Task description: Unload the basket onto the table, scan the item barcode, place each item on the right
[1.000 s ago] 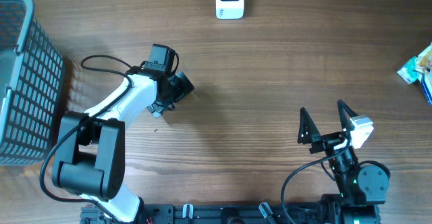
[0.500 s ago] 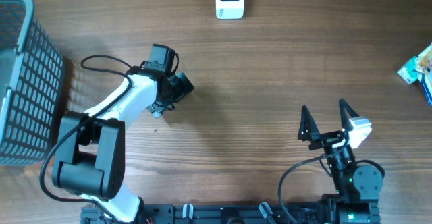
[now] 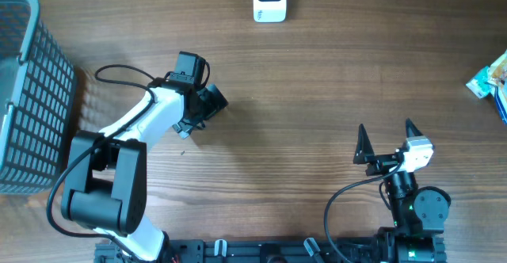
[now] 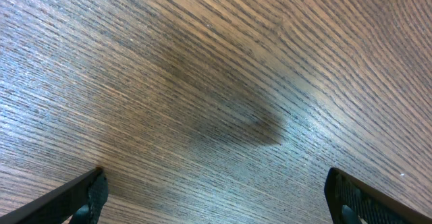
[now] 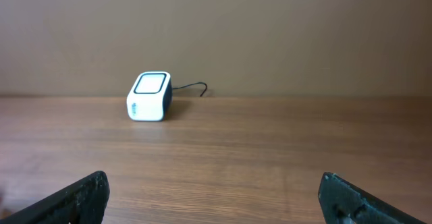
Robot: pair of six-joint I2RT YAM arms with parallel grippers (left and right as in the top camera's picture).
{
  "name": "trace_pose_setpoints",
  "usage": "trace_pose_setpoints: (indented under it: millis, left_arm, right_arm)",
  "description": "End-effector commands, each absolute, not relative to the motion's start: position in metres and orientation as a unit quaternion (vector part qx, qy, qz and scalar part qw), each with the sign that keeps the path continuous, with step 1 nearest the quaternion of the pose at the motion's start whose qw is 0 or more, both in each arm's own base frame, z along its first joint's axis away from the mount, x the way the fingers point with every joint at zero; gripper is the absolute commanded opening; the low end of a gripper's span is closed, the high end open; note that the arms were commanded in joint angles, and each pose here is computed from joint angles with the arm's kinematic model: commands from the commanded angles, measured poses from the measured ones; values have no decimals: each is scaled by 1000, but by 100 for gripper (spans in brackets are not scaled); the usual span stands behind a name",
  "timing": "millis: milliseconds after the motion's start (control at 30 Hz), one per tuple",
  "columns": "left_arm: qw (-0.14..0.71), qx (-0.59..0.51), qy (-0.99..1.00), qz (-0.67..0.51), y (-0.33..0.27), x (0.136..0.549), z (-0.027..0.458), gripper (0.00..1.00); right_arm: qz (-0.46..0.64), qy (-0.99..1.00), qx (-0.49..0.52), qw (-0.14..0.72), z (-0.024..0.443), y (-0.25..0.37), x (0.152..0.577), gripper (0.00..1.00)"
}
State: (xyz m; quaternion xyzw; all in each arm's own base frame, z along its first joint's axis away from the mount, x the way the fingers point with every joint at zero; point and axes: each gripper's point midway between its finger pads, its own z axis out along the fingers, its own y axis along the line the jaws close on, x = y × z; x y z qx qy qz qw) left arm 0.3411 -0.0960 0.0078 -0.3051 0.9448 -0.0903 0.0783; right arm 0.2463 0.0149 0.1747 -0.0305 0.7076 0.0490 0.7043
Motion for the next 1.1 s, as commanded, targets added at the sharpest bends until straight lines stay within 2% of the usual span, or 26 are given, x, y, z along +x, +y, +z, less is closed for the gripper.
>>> trace_pose_setpoints:
  millis: [0, 1067]
  left_arm:
    - [82, -304, 946, -80, -90, 340, 6, 100]
    - [75, -304, 947, -75, -89, 336, 5, 100]
  right_arm:
    - [3, 706, -23, 708, 176, 1, 246, 100]
    - [16, 705, -12, 709, 176, 2, 246, 100]
